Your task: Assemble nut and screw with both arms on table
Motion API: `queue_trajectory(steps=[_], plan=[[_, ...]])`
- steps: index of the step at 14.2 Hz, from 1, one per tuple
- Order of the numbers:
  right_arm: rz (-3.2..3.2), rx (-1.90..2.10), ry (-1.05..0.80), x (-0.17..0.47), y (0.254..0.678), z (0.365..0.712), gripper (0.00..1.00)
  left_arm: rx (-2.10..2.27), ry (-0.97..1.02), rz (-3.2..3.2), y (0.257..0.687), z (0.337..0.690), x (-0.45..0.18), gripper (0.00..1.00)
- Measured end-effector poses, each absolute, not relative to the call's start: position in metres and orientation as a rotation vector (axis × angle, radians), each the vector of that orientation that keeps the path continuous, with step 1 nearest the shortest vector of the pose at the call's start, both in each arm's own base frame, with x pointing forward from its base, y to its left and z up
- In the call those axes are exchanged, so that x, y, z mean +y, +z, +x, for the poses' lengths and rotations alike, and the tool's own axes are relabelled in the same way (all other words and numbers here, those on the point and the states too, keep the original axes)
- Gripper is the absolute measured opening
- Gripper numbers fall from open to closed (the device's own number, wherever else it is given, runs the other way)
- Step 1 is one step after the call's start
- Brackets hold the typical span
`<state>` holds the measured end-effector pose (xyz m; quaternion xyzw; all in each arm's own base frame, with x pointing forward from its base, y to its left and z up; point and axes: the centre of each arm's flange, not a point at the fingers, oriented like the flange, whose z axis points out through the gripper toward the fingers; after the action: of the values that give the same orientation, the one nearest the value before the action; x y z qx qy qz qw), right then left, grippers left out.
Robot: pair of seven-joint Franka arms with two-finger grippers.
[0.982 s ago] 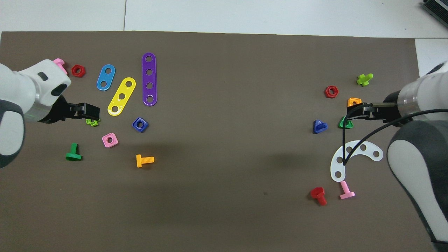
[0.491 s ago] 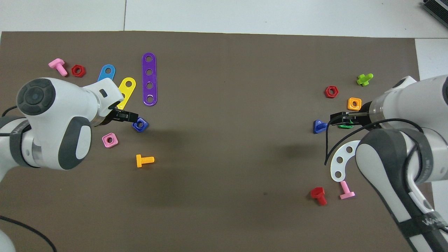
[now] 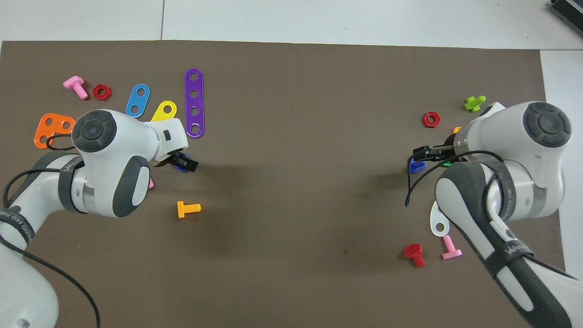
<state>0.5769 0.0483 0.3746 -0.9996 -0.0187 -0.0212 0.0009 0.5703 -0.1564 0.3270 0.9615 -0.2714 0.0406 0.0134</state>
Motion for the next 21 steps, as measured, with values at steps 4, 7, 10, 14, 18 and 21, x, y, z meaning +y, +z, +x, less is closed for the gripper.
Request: queue_trajectory(steps=[4, 7, 10, 14, 18, 21], plan=[[-3.133, -0.175, -0.061, 0.068, 0.346, 0.573, 0.86, -0.992, 0.121, 2.954, 0.304, 0.569, -0.16, 0.95], [-3.13, -0.214, -0.097, 0.064, 0.325, 0.566, 0.83, -1.081, 0.111, 2.928, 0.298, 0.567, -0.153, 0.95], [-3.131, -0.222, -0.098, 0.052, 0.315, 0.561, 0.8, -1.127, 0.104, 2.912, 0.295, 0.565, -0.152, 0.93], [-3.132, -0.217, -0.096, 0.049, 0.315, 0.561, 0.35, -1.144, 0.1, 2.906, 0.288, 0.561, -0.151, 0.84], [-3.129, -0.218, -0.125, 0.054, 0.323, 0.565, 0.19, -1.145, 0.112, 2.907, 0.292, 0.561, -0.151, 0.53], [-3.115, -0.114, -0.207, 0.093, 0.347, 0.576, 0.19, -1.141, 0.112, 2.908, 0.293, 0.56, -0.15, 0.48]])
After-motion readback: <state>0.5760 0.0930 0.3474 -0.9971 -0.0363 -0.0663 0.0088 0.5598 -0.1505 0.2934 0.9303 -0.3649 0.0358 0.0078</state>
